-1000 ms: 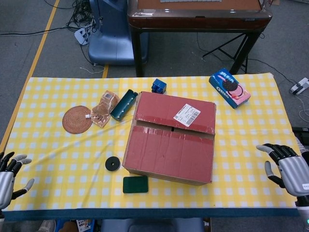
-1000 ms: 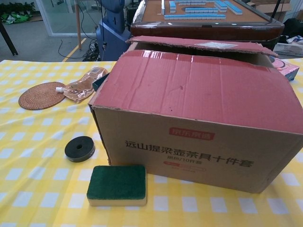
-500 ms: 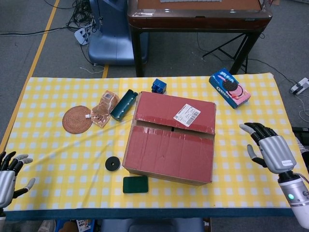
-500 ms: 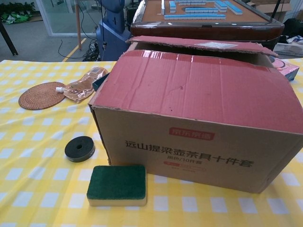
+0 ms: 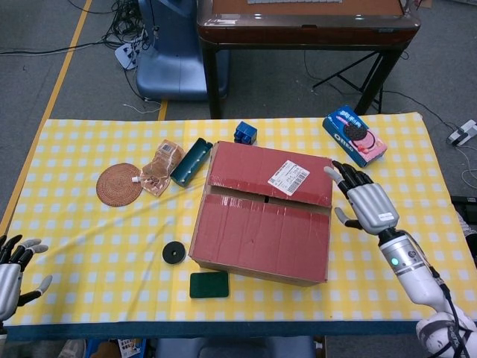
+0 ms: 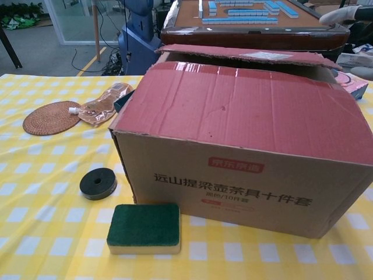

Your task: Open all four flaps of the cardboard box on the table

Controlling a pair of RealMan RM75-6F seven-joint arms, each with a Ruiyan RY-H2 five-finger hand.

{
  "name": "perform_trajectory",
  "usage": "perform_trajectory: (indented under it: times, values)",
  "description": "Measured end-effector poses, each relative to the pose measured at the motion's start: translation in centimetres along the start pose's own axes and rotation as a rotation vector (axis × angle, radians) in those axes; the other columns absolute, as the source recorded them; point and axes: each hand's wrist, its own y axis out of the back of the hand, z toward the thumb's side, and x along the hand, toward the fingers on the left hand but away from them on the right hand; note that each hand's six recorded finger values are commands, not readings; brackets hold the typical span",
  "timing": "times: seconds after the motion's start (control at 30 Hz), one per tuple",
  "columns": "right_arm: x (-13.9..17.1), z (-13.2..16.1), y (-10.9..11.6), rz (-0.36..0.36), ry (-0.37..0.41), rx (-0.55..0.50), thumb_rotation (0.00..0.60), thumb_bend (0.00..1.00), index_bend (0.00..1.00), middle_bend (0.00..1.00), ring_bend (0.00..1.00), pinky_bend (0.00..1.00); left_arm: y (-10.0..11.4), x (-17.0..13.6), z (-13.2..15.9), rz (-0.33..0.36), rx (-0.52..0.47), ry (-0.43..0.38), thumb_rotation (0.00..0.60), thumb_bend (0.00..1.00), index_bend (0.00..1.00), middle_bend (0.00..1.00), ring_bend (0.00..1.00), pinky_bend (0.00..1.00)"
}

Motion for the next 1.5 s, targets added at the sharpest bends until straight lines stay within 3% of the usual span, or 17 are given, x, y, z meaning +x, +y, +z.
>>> perform_trajectory:
  times: [0.43,0.8,1.13,1.5]
  values:
    - [-3.1,1.0,-1.3,0.019,0.003,-0.003,0.6,0.35,0.03,0.0,0.0,0.13,-0.1,-0.1,-0.4,-0.004,-0.005,0.009,0.6,0.28,0.38,0.25,0.11,0.0]
    - [-6.4,0.8,2.6,-0.128,-0.012,-0.034,0.6,0.35,0.03,0.0,0.0,0.13,0.2,-0.1,-0.4,0.0,-0.001,0.011,0.6,0.28,0.38,0.25,0.11,0.0]
    - [-11.4,-0.6,6.5,-0.212,-0.095,-0.061,0.6,0.35,0.03,0.0,0.0,0.13,0.4,-0.3,-0.4,0.0,-0.011,0.012,0.6,0.28,0.38,0.25,0.11,0.0]
    - [-15.2,-3.6,7.1,-0.216,-0.249,-0.088,0.6,0.35,0.03,0.0,0.0,0.13,0.7,-0.5,-0.8,0.005,-0.021,0.021,0.6,0.28,0.38,0.25,0.11,0.0]
